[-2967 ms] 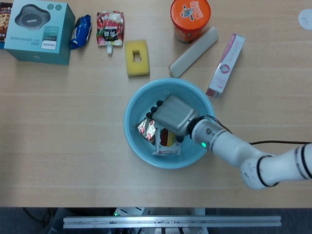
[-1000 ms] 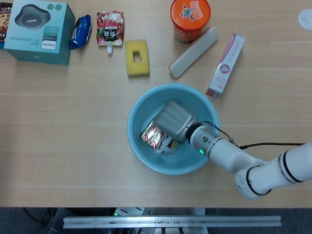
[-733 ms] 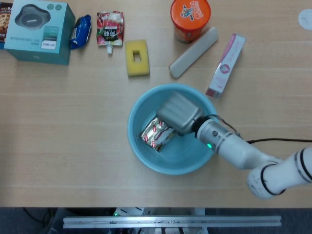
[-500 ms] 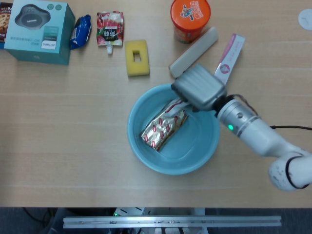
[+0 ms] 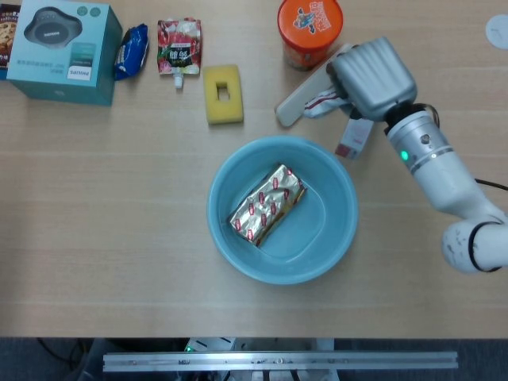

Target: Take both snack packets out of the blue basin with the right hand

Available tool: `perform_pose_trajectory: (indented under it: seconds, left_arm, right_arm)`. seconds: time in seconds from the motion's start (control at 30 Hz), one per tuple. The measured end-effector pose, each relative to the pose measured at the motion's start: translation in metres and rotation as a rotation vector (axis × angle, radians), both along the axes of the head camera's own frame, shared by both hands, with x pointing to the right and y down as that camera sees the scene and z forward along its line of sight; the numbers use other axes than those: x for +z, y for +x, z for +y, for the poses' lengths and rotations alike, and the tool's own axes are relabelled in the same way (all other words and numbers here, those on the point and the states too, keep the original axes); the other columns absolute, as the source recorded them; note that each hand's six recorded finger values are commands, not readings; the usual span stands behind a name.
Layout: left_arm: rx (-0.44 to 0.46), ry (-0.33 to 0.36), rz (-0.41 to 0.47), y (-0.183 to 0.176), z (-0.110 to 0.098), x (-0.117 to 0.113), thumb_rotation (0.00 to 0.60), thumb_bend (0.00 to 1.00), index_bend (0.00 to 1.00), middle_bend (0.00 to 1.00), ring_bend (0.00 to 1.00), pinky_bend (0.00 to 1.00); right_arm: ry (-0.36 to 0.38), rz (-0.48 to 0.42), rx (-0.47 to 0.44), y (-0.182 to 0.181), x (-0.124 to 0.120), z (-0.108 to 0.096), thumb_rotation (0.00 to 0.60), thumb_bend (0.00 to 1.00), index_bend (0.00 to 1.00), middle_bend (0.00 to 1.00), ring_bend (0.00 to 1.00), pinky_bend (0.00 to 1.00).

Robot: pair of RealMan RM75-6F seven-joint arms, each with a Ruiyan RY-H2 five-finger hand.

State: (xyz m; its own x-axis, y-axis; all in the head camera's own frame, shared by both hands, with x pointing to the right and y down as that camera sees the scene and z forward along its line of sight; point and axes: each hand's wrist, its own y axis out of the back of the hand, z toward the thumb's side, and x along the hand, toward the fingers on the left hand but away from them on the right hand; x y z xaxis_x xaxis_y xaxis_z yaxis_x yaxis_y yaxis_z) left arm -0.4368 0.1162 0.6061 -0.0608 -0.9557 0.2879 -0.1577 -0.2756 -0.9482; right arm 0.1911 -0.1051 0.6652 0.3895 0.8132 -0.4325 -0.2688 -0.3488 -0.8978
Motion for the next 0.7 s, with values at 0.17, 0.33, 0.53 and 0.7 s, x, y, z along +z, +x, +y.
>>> perform_pose_trajectory:
  seconds: [0.17, 0.33, 0.53, 0.7]
  left_arm:
    - [-0.001, -0.002, 0.002, 0.0, 0.001, 0.001, 0.6, 0.36, 0.22, 0.19, 0.11, 0.1]
    - [0.002, -0.006, 0.004, 0.001, 0.001, 0.001, 0.6, 0.36, 0.22, 0.19, 0.11, 0.1]
    - [-0.008, -0.007, 0.001, -0.003, 0.001, 0.001, 0.6, 0.36, 0.22, 0.19, 0.11, 0.1]
    - [-0.006, -0.008, 0.002, -0.003, 0.0, 0.002, 0.6, 0.36, 0.22, 0.19, 0.11, 0.1]
  right_arm:
    - [0.02, 0.084, 0.021, -0.001, 0.022, -0.006, 0.6, 0.26, 0.55, 0.5, 0.49, 0.69]
    - [0.014, 0.134, 0.041, -0.007, 0.041, -0.01, 0.6, 0.24, 0.38, 0.42, 0.4, 0.65]
    - [0.022, 0.13, 0.012, -0.018, 0.04, -0.006, 0.6, 0.23, 0.23, 0.35, 0.34, 0.62]
    - [0.029, 0.058, -0.058, -0.032, 0.023, 0.01, 0.6, 0.22, 0.23, 0.35, 0.34, 0.61]
